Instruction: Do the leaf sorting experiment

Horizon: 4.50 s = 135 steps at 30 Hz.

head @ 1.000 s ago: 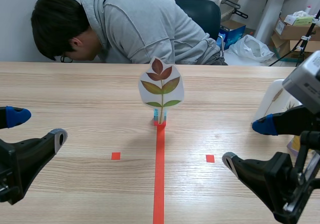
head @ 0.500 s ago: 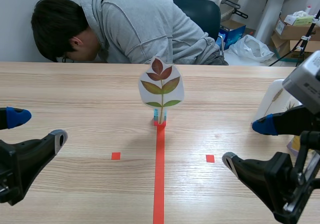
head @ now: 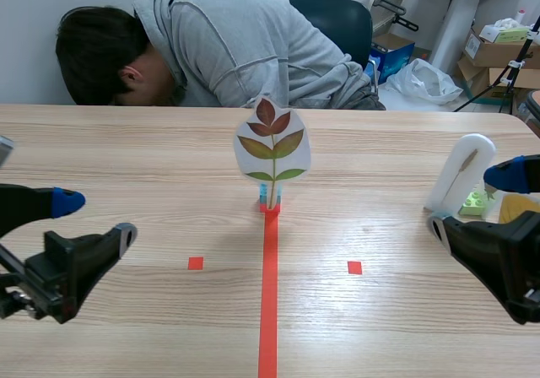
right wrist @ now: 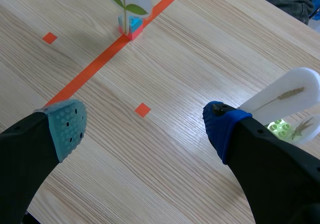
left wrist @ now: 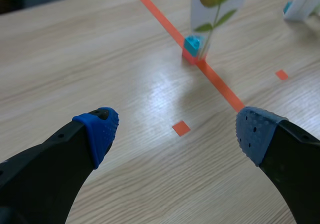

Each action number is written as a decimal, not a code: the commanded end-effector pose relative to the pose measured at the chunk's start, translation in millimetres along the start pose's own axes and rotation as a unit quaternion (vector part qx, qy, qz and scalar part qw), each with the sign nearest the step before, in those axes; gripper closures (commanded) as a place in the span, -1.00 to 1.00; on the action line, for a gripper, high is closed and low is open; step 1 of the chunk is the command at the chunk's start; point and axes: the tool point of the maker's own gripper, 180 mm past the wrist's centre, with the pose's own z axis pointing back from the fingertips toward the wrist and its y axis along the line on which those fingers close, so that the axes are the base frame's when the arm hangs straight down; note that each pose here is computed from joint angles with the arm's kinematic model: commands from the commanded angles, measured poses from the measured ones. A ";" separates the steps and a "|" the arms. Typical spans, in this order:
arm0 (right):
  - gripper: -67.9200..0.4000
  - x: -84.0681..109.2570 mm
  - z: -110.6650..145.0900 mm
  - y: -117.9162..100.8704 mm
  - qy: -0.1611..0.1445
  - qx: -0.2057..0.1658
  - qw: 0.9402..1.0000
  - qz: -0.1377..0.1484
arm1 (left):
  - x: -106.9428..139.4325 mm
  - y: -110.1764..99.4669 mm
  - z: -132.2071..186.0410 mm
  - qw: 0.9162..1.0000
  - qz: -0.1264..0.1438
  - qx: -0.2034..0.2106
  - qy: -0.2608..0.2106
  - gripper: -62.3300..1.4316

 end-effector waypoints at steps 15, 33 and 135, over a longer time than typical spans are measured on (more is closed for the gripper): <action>-0.41 4.2 0.5 -4.2 -0.005 -0.006 1.000 0.002 | 16.9 2.5 -113.9 0.997 -0.024 -0.066 -0.025 -0.64; -0.41 3.8 0.4 -4.3 -0.003 -0.006 1.000 0.003 | 31.6 -41.0 -200.7 0.989 -0.029 -0.144 -0.008 -0.64; -0.41 2.0 0.4 -5.9 0.002 -0.010 1.000 0.012 | 35.1 248.3 -108.8 0.942 0.095 0.313 -0.078 0.82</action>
